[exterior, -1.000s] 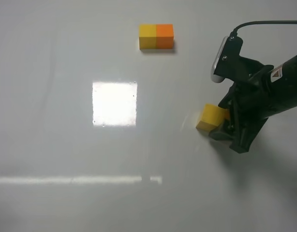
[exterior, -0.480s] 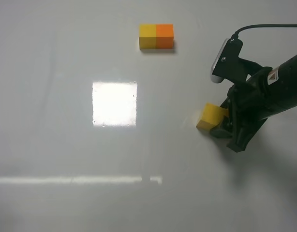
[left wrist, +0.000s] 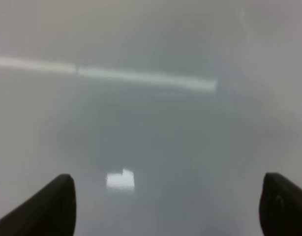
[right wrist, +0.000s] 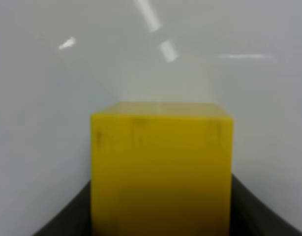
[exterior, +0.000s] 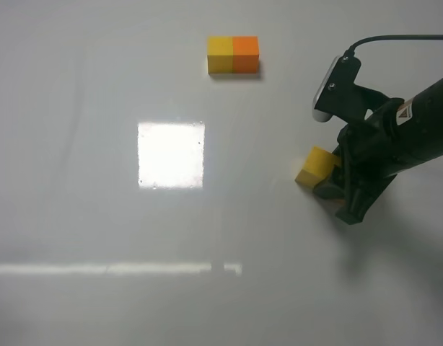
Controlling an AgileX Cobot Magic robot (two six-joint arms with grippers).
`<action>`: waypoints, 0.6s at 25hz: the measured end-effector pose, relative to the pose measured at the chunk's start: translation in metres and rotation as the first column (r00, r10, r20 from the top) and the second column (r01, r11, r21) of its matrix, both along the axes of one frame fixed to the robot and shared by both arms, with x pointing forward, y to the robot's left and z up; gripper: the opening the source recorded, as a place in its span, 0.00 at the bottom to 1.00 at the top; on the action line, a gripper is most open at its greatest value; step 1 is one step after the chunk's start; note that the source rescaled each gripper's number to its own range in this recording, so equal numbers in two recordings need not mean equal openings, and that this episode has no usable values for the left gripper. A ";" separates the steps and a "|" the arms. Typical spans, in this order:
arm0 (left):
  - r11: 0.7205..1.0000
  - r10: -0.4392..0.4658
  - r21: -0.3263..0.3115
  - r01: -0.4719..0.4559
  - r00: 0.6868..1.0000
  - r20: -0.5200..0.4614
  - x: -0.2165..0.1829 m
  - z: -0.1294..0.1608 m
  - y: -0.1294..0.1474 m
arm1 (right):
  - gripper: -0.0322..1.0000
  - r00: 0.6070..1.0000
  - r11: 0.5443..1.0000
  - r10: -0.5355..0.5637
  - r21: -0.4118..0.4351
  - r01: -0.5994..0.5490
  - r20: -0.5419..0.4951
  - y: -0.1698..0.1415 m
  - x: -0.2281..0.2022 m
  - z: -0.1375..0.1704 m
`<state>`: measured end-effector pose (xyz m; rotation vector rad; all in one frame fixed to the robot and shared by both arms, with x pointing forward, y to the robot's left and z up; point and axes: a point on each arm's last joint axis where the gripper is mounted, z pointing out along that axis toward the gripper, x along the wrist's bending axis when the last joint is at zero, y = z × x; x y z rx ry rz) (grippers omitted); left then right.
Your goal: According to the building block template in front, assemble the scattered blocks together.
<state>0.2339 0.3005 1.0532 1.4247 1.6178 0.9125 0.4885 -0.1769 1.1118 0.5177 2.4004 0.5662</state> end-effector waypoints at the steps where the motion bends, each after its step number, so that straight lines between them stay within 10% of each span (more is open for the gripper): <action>1: 1.000 0.000 0.000 0.000 1.000 0.000 0.000 0.000 0.000 | 0.05 1.000 1.000 0.000 0.000 0.000 0.000 0.000 0.000 0.000; 15: 1.000 0.000 0.000 0.000 1.000 0.000 0.000 0.000 0.000 | 0.05 0.972 0.964 0.227 -0.156 -0.215 0.063 0.054 -0.015 0.049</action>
